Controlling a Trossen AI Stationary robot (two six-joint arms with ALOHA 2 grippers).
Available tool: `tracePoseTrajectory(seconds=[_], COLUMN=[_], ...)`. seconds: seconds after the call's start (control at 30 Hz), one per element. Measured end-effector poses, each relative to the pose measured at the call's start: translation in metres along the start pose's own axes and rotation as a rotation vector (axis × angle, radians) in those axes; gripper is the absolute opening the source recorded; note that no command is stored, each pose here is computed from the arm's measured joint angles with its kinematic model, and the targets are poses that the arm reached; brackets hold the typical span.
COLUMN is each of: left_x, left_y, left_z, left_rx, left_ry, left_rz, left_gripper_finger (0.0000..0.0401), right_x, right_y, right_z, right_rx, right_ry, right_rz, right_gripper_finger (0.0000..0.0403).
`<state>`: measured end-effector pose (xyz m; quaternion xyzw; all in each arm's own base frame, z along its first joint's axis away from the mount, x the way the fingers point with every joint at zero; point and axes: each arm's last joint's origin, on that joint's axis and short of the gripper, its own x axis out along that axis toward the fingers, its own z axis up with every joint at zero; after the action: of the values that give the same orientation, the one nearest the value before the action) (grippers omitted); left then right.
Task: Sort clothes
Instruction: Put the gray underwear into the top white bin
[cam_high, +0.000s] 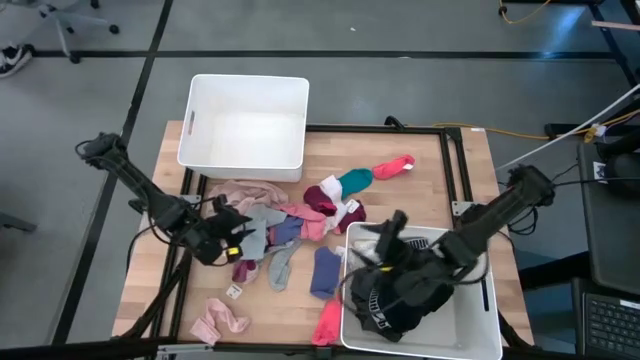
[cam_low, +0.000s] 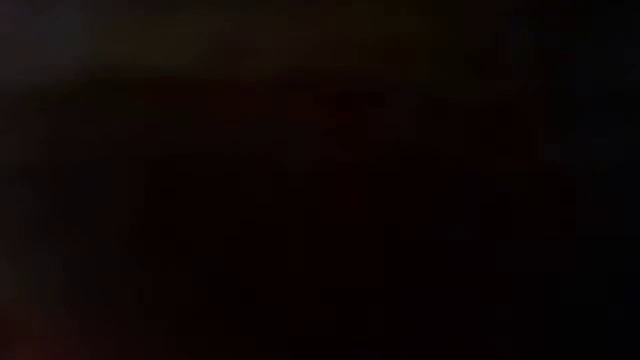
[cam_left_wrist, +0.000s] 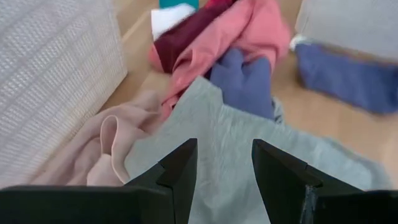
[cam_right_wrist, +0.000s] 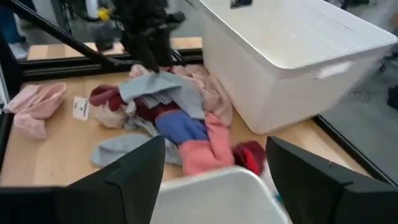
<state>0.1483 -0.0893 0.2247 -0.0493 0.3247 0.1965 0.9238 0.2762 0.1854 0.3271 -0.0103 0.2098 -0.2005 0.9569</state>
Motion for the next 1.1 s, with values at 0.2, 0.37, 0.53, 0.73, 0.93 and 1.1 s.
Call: tracePoseTrajectory(seconds=[0.2,0.37,0.53,0.73,0.93,1.1], left_x=[0.016,0.037,0.047,0.049,0.048,0.035], left_y=[0.004,0.011,0.019,0.020,0.021,0.018], left_z=[0.008,0.008,0.010,0.010,0.009,0.034], left_rx=[-0.006,-0.018,-0.019,0.009,0.034,0.077], left_ry=[0.027,0.063,0.073,0.107,0.122,0.070], left_rz=[0.003,-0.089,-0.092,-0.134,-0.132,-0.132], left_gripper_finger=[0.0143,0.0143,0.0139,0.0067,0.0009,0.0004], right_x=[0.040,0.059,0.061,0.061,0.055,0.043], right_y=[0.037,0.058,0.062,0.062,0.067,0.074], right_z=[-0.030,-0.044,-0.049,-0.051,-0.040,-0.023], right_rx=[-0.069,-0.069,-0.086,-0.143,-0.257,-0.426], right_ry=[-0.042,-0.088,-0.097,-0.096,-0.107,-0.130], right_rz=[0.007,-0.029,-0.045,-0.068,-0.060,-0.062], right_gripper_finger=[0.0280,0.0280,0.0280,0.0280,0.0280,0.0280])
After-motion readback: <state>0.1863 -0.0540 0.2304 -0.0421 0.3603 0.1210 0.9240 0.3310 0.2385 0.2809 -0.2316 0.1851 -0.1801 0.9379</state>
